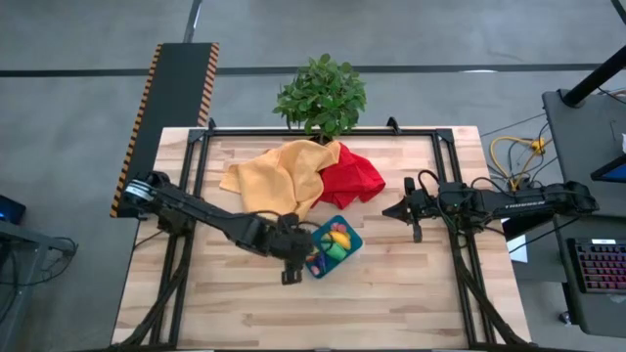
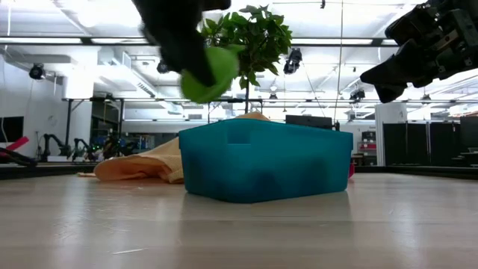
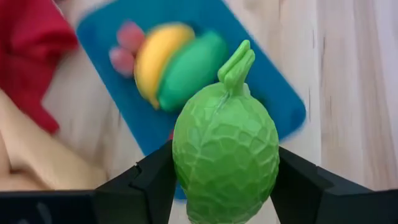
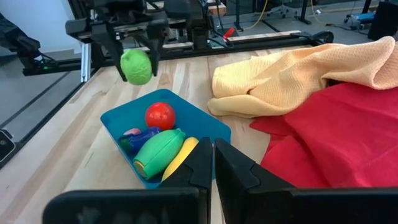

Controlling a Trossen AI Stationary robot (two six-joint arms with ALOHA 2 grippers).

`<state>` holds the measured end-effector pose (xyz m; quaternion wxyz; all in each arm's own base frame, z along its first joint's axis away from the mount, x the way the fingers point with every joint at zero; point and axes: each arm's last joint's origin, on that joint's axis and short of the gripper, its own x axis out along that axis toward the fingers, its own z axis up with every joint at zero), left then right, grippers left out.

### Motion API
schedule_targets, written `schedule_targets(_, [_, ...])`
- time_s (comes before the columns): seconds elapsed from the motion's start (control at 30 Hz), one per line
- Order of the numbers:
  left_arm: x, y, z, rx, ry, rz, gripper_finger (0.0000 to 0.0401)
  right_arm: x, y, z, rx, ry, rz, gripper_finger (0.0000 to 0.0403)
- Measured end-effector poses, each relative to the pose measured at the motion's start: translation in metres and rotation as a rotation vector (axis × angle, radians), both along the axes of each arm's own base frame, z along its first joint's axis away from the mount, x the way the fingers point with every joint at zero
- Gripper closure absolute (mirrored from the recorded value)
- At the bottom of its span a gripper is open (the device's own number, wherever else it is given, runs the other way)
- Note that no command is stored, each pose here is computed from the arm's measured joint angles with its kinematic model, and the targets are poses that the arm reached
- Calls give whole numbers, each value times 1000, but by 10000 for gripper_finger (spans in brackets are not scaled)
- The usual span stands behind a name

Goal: Pick and placing Produce into tupperware
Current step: Put the green melon into the blue bin, then return to Home Position

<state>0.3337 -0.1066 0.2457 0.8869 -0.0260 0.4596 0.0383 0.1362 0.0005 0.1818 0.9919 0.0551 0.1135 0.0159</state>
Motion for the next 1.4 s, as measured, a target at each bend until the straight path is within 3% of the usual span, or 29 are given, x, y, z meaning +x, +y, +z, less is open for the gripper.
schedule_targets(0.37, [21,38,1,-15,-141,68,207,0,0,0,0,0,0,394])
schedule_targets(0.9, [40,43,-16,-36,-164,52,206,0,0,-2,0,16,0,394])
schedule_targets(1.4, [43,41,-13,-67,-203,13,137,0,0,-2,0,16,0,394])
